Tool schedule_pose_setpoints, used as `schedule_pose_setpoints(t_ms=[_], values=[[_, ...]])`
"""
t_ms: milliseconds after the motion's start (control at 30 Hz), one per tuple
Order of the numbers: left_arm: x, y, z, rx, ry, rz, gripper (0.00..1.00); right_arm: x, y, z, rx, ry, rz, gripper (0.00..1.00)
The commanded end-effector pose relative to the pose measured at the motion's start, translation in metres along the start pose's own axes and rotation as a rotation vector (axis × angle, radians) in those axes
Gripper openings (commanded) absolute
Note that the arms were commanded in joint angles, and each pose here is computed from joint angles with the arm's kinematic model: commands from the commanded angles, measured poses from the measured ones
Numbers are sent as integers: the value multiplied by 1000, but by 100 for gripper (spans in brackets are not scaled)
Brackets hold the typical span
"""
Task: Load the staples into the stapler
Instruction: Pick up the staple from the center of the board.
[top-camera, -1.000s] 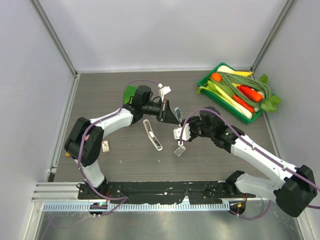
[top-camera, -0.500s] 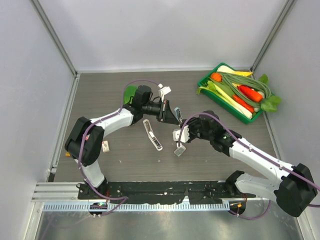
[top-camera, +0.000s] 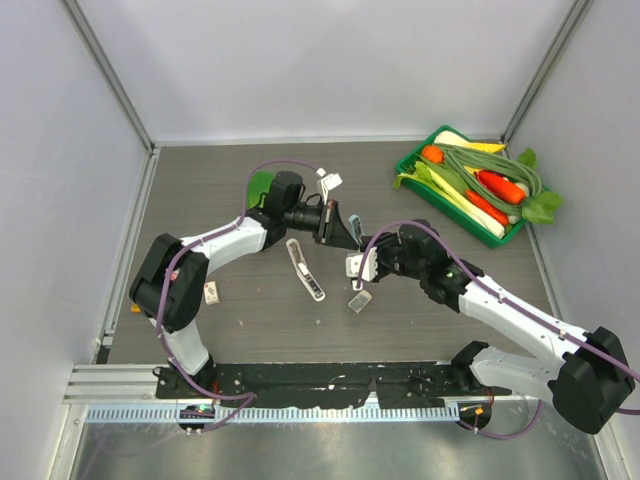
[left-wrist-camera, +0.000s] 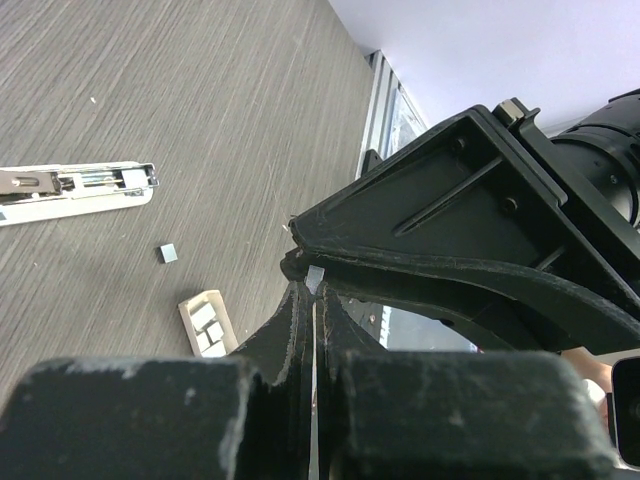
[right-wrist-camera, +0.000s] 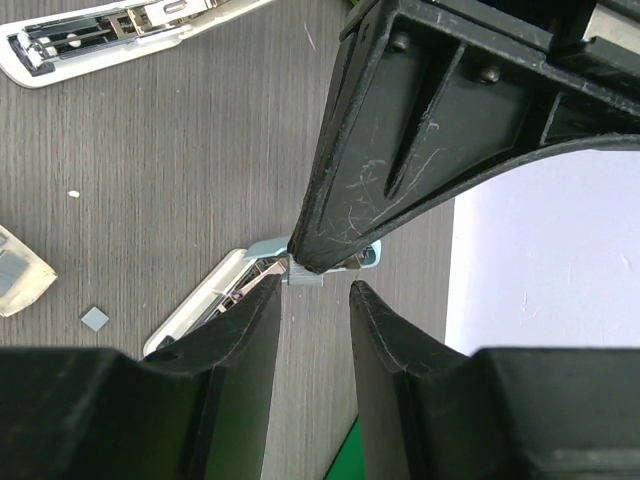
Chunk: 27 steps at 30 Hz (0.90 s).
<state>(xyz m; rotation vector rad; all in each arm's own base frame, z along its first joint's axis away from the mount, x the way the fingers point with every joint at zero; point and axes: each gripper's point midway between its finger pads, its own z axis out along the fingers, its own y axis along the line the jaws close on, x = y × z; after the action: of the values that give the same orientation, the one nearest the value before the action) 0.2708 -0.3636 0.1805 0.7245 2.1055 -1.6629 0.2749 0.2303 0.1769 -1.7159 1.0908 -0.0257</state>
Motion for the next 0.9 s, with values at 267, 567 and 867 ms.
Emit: schedule_pose_setpoints(t_ms=[267,567,867], values=[[-3,-4,1,37,-4,25,4,-21,-22,-5,44,-67,-4,35],[-2,-4,1,38,-2,22,5,-22,-14,-4,6,-75,-23,24],[-5,-10,-1,51,-12,50,27,-22,-14,-3,-5,-68,18,18]])
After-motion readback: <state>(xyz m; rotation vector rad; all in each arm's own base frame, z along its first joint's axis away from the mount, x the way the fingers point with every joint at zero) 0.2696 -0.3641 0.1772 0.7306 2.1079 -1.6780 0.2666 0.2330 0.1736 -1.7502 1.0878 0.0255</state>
